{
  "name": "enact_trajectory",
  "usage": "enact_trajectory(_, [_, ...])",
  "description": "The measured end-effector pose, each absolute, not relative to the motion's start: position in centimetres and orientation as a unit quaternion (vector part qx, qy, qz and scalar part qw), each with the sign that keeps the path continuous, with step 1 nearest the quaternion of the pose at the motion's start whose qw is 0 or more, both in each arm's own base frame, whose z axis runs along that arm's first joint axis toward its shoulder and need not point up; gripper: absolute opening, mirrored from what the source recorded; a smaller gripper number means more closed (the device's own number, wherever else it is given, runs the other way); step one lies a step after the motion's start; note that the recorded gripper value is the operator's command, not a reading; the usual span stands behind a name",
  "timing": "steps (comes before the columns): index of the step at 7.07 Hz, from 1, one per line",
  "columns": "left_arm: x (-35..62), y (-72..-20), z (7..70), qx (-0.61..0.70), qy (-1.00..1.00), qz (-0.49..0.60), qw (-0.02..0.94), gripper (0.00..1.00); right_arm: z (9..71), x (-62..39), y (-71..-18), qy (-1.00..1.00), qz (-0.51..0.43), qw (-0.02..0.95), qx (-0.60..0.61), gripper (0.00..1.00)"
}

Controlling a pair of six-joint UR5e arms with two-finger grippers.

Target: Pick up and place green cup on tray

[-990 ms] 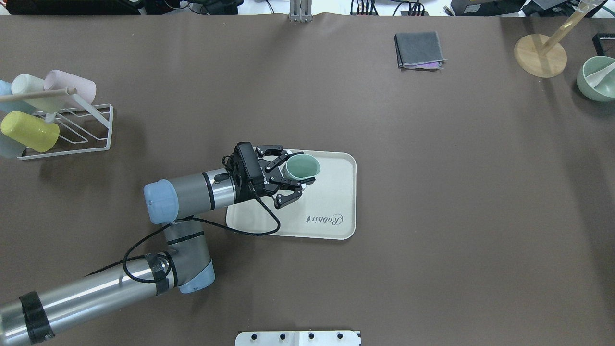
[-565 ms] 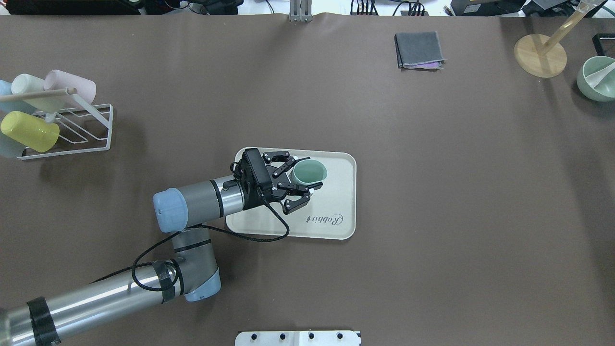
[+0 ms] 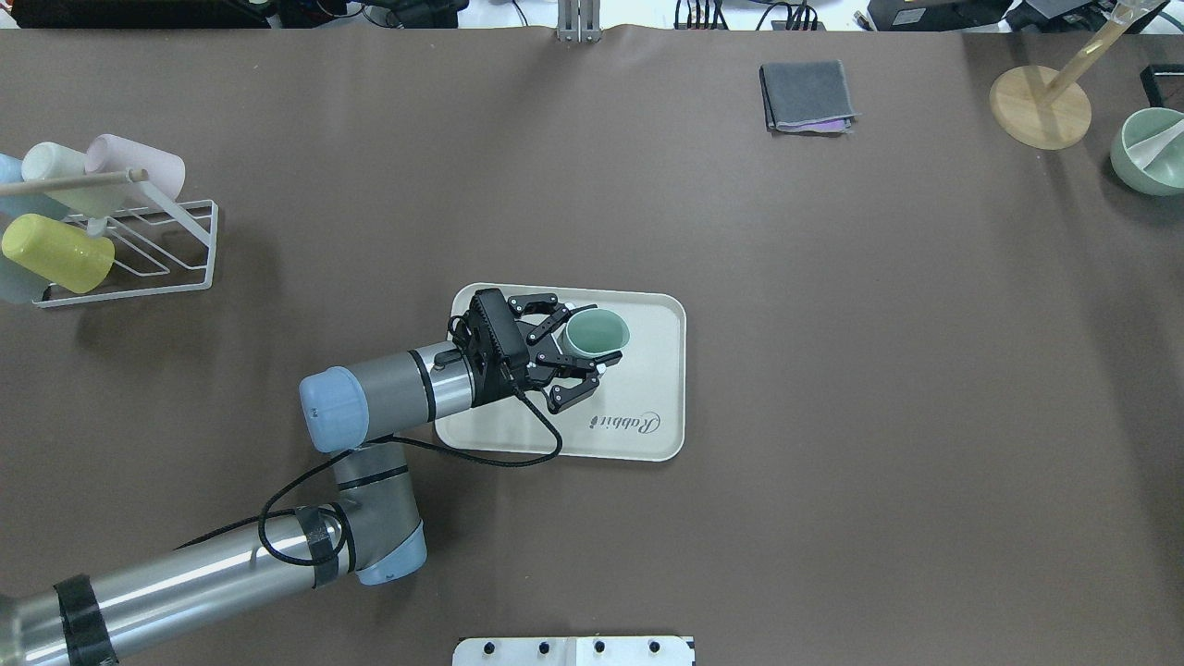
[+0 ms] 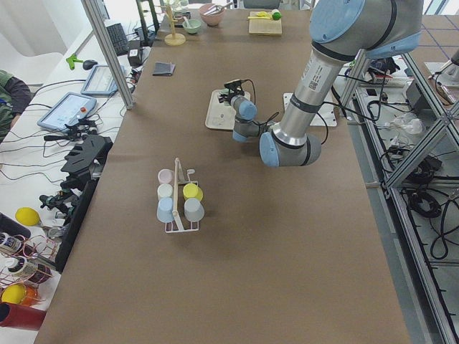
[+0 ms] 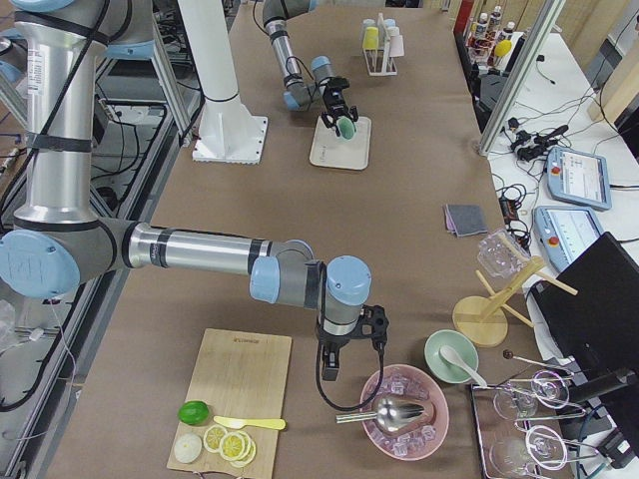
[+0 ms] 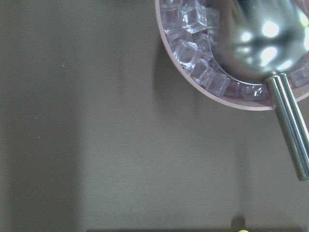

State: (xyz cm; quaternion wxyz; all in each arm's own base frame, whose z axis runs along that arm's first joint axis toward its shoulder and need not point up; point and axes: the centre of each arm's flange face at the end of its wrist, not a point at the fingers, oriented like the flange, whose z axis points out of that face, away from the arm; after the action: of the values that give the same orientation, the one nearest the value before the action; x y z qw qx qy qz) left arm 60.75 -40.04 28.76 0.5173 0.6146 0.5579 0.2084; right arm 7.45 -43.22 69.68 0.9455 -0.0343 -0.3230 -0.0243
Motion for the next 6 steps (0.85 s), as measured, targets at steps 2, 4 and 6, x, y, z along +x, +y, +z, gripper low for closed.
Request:
enact_trajectory(2, [60.62, -40.37, 28.98, 0.620, 0.550, 0.196, 0.525, 0.43, 69.83, 7.44, -43.28, -0.323, -0.024, 0.945, -0.036, 1.00])
enact_trajectory(4, [60.51, -40.60, 29.28, 0.622, 0.545, 0.191, 0.529, 0.57, 69.91, 7.44, -43.29, -0.323, -0.024, 0.946, -0.036, 1.00])
enact_trajectory(6, [60.46, -40.79, 29.56, 0.622, 0.540, 0.187, 0.534, 0.99, 70.09, 7.48, -43.25, -0.321, -0.024, 0.946, -0.038, 1.00])
